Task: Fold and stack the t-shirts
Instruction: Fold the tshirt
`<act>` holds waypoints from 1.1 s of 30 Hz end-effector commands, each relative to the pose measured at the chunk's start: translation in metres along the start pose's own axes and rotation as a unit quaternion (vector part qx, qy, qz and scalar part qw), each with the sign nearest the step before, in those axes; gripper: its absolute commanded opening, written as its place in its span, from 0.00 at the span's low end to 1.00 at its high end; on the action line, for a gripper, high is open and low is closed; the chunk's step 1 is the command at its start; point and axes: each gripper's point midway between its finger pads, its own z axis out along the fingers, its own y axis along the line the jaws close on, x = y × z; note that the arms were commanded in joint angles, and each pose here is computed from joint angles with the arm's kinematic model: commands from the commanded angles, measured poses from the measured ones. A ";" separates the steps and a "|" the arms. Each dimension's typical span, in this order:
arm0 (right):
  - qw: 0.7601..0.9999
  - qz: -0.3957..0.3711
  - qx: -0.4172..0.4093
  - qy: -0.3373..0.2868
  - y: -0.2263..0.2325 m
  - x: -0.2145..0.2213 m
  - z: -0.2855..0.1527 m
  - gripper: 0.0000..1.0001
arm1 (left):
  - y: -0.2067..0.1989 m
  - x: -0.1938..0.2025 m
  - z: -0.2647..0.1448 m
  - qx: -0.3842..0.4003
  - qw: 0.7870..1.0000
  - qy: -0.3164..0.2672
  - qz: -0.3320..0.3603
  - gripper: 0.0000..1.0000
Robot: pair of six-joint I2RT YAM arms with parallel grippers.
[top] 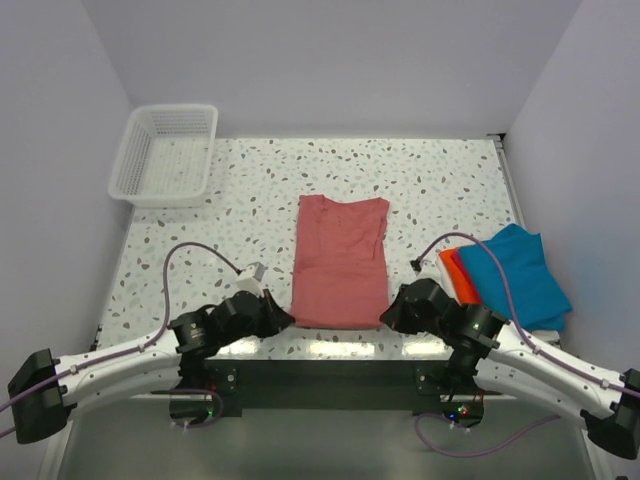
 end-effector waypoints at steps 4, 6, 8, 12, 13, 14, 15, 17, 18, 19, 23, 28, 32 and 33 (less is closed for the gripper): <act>0.996 -0.055 0.057 -0.050 0.010 -0.042 -0.009 0.00 | -0.046 -0.062 -0.004 -0.015 0.995 -0.083 0.046 0.00; 0.994 -0.061 0.061 -0.068 0.022 -0.059 -0.011 0.00 | -0.056 -0.074 0.002 -0.018 0.994 -0.092 0.061 0.00; 0.992 -0.063 0.063 -0.084 0.036 -0.076 -0.011 0.00 | -0.069 -0.098 0.007 -0.012 0.992 -0.111 0.067 0.00; 0.990 -0.062 0.068 -0.105 0.049 -0.119 -0.007 0.00 | -0.082 -0.145 0.017 -0.002 0.988 -0.141 0.063 0.00; 0.990 -0.055 0.065 -0.112 0.052 -0.130 -0.004 0.00 | -0.091 -0.165 0.016 0.005 0.986 -0.158 0.058 0.00; 0.989 -0.038 0.068 -0.128 0.051 -0.152 -0.006 0.00 | -0.091 -0.173 0.024 -0.001 0.985 -0.159 0.066 0.00; 0.989 -0.048 0.074 -0.117 0.050 -0.157 0.003 0.00 | -0.090 -0.186 0.027 -0.007 0.984 -0.168 0.063 0.00; 0.988 -0.035 0.071 -0.133 0.054 -0.188 0.002 0.00 | -0.103 -0.207 0.038 0.003 0.983 -0.171 0.065 0.00; 0.988 -0.038 0.082 -0.123 0.051 -0.194 0.014 0.00 | -0.109 -0.226 0.038 0.006 0.981 -0.183 0.059 0.00; 0.989 -0.035 0.069 -0.122 0.056 -0.203 0.018 0.00 | -0.118 -0.239 0.042 0.022 0.979 -0.193 0.060 0.00; 0.989 -0.002 0.068 -0.129 0.050 -0.265 0.040 0.00 | -0.112 -0.285 0.081 0.009 0.979 -0.197 0.054 0.00; 0.993 0.020 0.087 -0.083 0.023 -0.307 0.113 0.04 | -0.094 -0.344 0.132 0.019 0.981 -0.189 0.039 0.00; 0.991 0.069 0.088 -0.071 -0.006 -0.350 0.162 0.36 | -0.056 -0.370 0.195 0.037 0.985 -0.167 0.035 0.33; 0.992 0.075 0.085 -0.061 -0.009 -0.351 0.169 0.46 | -0.057 -0.390 0.194 0.057 0.982 -0.177 0.039 0.51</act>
